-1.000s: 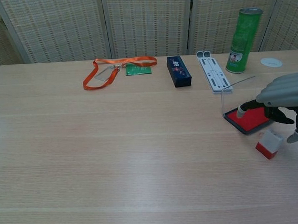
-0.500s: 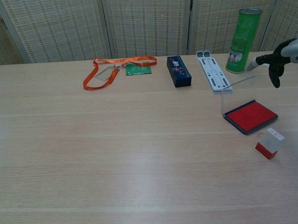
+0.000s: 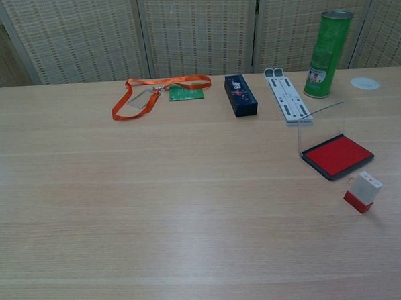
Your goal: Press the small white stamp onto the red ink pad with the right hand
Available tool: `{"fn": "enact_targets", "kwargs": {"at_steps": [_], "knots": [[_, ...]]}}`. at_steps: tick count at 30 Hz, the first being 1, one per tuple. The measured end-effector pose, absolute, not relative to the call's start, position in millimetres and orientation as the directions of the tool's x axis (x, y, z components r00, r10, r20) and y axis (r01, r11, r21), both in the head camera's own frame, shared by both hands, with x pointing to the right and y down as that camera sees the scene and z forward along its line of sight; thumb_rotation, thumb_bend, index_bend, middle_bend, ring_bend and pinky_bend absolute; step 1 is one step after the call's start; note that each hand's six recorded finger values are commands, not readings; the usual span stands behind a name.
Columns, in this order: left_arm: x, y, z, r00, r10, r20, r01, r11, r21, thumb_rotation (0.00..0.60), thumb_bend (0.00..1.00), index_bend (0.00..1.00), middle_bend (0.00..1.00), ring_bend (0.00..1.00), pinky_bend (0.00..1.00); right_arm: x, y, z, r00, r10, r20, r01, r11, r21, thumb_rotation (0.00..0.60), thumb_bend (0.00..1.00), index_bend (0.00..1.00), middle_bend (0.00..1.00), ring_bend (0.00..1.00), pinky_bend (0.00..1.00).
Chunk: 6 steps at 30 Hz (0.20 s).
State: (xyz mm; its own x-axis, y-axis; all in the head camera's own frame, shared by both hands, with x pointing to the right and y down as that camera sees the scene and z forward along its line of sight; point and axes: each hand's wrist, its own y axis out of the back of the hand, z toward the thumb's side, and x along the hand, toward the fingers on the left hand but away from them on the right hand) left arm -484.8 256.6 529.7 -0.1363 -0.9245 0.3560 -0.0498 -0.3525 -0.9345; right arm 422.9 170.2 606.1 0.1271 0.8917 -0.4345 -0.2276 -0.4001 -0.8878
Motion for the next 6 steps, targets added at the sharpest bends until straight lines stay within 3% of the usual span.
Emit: {"fn": "enact_targets", "kwargs": {"at_steps": [6], "knots": [[-486,251,535,-0.115,-0.920,0.376,-0.082,-0.368,-0.926,0.600,0.23,0.00,0.06,0.08,0.26,439,188,596,0.055,0.918,-0.394,-0.198,-0.377,-0.905,0.600,0.12,0.01,0.13,0.06,0.00]]}}
